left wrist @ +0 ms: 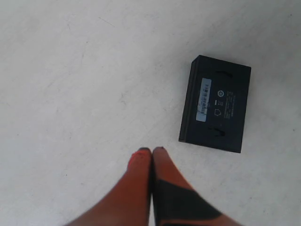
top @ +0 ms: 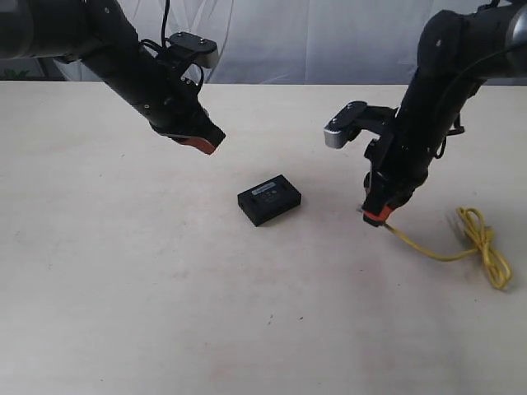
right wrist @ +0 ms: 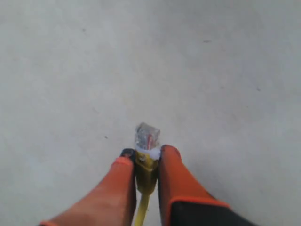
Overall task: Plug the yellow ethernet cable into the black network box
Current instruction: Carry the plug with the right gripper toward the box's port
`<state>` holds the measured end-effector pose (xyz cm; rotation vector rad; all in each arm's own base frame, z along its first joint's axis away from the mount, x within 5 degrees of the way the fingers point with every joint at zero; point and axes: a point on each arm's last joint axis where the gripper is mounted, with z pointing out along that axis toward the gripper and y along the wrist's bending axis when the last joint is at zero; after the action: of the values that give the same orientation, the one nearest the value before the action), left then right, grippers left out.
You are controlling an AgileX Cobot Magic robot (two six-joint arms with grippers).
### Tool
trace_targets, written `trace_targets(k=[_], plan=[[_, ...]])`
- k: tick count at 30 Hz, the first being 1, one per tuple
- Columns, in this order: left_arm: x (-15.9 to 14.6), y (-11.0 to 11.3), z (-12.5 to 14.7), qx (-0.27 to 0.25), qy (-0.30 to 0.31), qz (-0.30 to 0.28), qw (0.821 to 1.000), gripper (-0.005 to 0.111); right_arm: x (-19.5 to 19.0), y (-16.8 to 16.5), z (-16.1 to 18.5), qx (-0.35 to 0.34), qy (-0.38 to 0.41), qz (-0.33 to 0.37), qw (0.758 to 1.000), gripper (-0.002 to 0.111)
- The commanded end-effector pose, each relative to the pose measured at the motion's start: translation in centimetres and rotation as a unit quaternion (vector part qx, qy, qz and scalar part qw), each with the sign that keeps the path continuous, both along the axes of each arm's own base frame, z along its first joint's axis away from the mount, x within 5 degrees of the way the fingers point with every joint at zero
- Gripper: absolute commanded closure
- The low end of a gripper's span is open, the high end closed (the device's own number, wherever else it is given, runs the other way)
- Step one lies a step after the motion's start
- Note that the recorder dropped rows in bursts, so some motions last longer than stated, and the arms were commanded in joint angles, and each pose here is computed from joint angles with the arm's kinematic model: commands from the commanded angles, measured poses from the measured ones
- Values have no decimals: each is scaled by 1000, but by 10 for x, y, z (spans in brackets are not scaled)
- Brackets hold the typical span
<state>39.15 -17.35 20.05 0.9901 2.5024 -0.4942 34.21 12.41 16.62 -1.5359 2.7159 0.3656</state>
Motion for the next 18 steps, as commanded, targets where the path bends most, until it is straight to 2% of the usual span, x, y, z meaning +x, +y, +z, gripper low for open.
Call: trace_targets(k=[1, 8, 13, 18], plan=[[-3, 1, 1, -4, 4, 0, 1000, 107, -16, 19, -4, 13, 1, 44, 999, 109], [-4, 3, -9, 2, -4, 13, 1000, 107, -17, 43, -7, 29, -46, 24, 998, 109], [-4, 4, -11, 3, -5, 16, 1000, 107, -23, 52, -17, 13, -82, 50, 995, 109], [-4, 3, -11, 2, -6, 17, 1000, 107, -27, 53, -23, 9, -84, 56, 995, 109]])
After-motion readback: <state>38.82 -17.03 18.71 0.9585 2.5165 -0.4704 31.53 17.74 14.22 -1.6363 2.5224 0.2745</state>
